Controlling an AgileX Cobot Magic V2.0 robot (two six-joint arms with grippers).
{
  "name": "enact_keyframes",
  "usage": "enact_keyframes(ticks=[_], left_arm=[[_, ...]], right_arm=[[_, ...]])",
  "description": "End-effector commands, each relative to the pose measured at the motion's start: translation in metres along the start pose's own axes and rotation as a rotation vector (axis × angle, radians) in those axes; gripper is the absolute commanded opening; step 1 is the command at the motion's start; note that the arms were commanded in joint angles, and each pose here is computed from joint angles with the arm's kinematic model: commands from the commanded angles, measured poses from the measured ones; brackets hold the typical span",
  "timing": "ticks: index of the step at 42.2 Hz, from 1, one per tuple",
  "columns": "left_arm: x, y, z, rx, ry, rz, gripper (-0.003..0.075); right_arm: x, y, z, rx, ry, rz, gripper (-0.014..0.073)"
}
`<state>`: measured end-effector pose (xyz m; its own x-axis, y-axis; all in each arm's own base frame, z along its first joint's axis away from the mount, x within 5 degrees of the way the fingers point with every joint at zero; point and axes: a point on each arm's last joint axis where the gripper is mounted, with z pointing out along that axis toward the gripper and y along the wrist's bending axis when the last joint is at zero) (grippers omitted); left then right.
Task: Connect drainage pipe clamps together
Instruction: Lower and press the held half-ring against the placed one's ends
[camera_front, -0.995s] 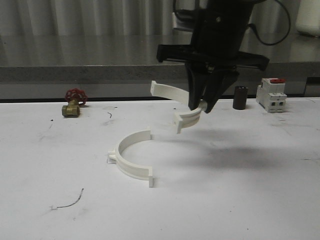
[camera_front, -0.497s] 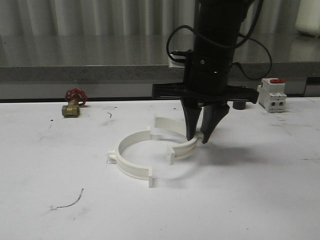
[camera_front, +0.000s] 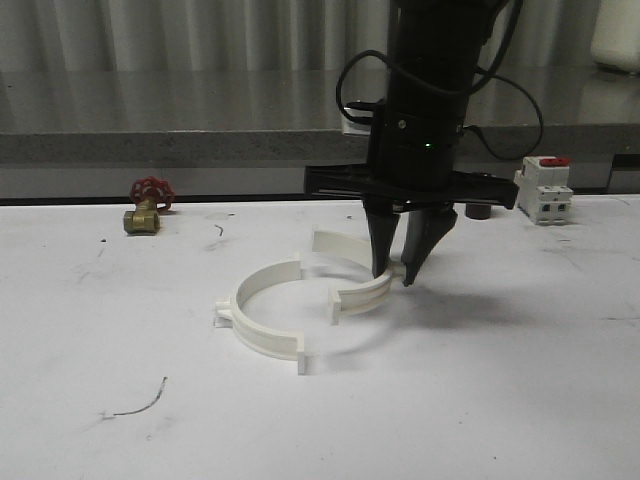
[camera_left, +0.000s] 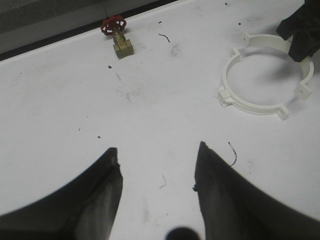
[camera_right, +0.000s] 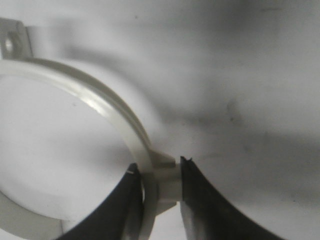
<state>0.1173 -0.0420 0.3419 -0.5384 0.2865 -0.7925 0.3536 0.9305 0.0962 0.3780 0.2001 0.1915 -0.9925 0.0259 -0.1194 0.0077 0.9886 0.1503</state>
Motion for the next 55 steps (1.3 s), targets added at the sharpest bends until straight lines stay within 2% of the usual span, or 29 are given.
enact_keyframes(ticks=[1,17,26,55], left_arm=[[-0.012,0.001,-0.006,0.0,-0.096,-0.004,0.0335],[-0.012,0.001,-0.006,0.0,-0.096,-0.004,0.0335],[-0.012,0.001,-0.006,0.0,-0.096,-0.004,0.0335],[-0.012,0.001,-0.006,0.0,-0.096,-0.004,0.0335]], right_arm=[[-0.004,0.006,-0.03,-0.052,-0.068,0.009,0.0164],[-0.002,0.009,-0.027,-0.064,-0.06,0.012,0.0164],[-0.002,0.009,-0.007,-0.049,-0.004,0.021,0.0164],[-0.006,0.011,-0.007,-0.07,-0.051,0.021,0.0165]])
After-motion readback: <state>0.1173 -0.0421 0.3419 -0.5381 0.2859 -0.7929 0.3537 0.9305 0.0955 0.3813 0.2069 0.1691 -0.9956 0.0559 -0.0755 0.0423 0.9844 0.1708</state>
